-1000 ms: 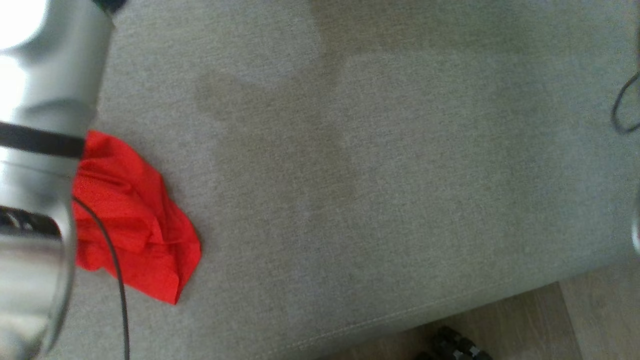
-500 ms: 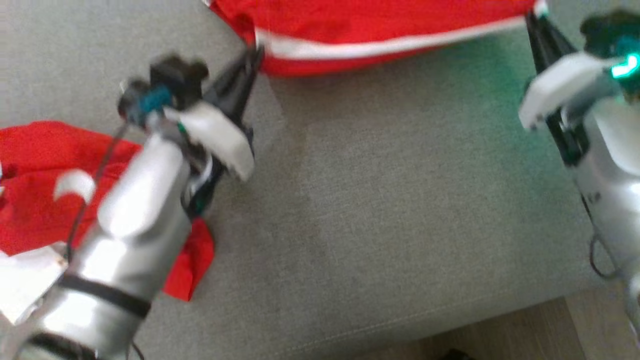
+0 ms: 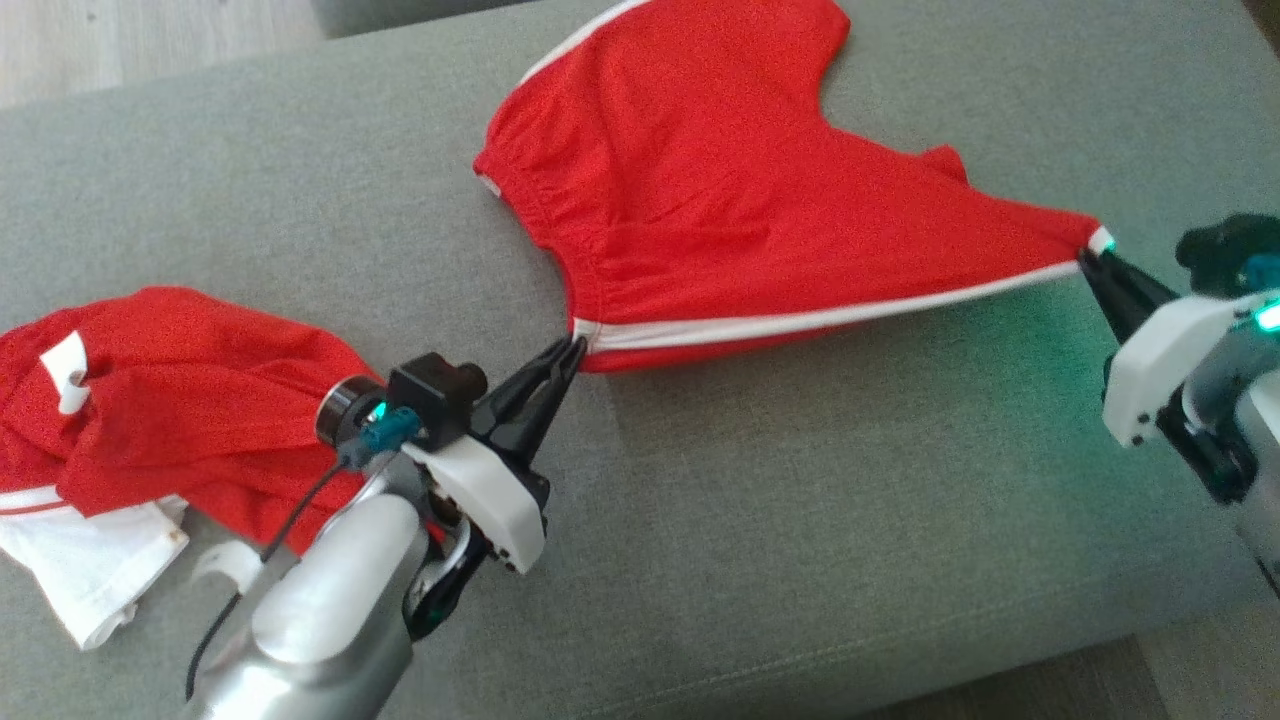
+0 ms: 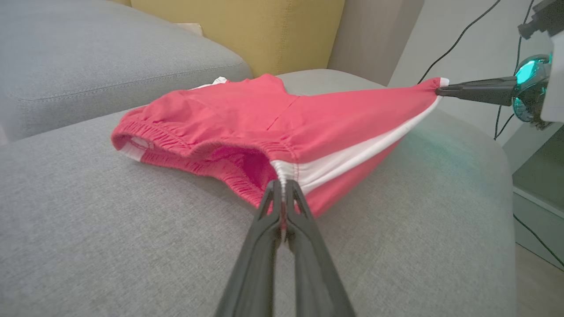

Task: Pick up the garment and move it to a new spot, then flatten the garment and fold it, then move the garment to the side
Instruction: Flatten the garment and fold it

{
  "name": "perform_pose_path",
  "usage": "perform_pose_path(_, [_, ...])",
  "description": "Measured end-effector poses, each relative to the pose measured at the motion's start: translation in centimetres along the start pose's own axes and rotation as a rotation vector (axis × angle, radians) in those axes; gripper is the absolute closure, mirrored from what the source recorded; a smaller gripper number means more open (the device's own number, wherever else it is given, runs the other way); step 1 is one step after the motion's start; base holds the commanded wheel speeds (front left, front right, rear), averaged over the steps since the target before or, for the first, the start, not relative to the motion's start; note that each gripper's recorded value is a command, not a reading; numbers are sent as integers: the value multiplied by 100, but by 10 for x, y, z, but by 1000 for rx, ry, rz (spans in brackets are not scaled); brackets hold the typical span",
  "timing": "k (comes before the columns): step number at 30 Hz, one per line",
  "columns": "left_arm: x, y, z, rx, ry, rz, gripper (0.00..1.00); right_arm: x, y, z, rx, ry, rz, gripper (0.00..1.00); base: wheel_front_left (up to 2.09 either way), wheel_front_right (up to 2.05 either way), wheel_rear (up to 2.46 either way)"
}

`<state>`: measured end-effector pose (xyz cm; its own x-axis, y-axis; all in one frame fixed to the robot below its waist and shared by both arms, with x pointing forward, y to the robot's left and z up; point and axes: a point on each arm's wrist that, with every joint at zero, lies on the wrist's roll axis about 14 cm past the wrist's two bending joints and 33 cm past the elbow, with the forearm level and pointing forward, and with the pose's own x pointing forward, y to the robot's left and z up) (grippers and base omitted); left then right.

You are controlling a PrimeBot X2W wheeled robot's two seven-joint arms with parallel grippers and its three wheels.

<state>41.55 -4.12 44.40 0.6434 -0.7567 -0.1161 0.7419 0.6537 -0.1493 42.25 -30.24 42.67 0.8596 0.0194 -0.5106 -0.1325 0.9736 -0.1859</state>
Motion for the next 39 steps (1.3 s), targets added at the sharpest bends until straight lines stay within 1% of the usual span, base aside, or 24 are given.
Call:
perform_pose_path(3, [-4, -8, 2, 28, -2, -17, 100, -11, 2, -7, -1, 22, 15, 100, 0, 0, 0])
perform_pose_path(7, [-13, -21, -2, 14, 4, -27, 100, -29, 2, -19, -8, 50, 26, 100, 0, 0, 0])
perform_pose_path(12, [-26, -46, -9, -4, 12, -57, 100, -57, -5, -30, 2, 72, 17, 100, 0, 0, 0])
perform_pose_path(13, [-28, -52, -9, -9, 11, -66, 100, -63, -6, -34, 16, 84, 16, 100, 0, 0, 0])
perform_pose_path(14, [-32, -62, -9, -14, 7, -82, 100, -77, -7, -48, 31, 125, 17, 100, 0, 0, 0])
perform_pose_path(16, [-34, -69, -7, -17, -2, -97, 100, -90, -11, -61, 34, 162, 11, 100, 0, 0, 0])
perform_pose_path(18, [-34, -73, -4, -23, -14, -105, 100, -97, -17, -63, 50, 162, -6, 100, 0, 0, 0])
perform_pose_path(20, [-33, -73, -1, -28, -26, -107, 100, -98, -21, -54, 54, 136, -20, 100, 0, 0, 0])
perform_pose_path(23, [-31, -69, -1, -37, -28, -96, 100, -94, -27, -28, 28, 72, -38, 100, 0, 0, 0])
perform_pose_path(29, [-19, -46, 19, -21, -85, -54, 100, -77, -22, 0, -32, 22, -45, 100, 0, 0, 0])
perform_pose_path(36, [-10, -25, 34, -15, -122, -13, 100, -42, -18, 53, -121, -62, -36, 100, 0, 0, 0])
perform_pose_path(39, [-7, -14, 38, -9, -128, 4, 100, -24, -12, 65, -154, -70, -13, 100, 0, 0, 0])
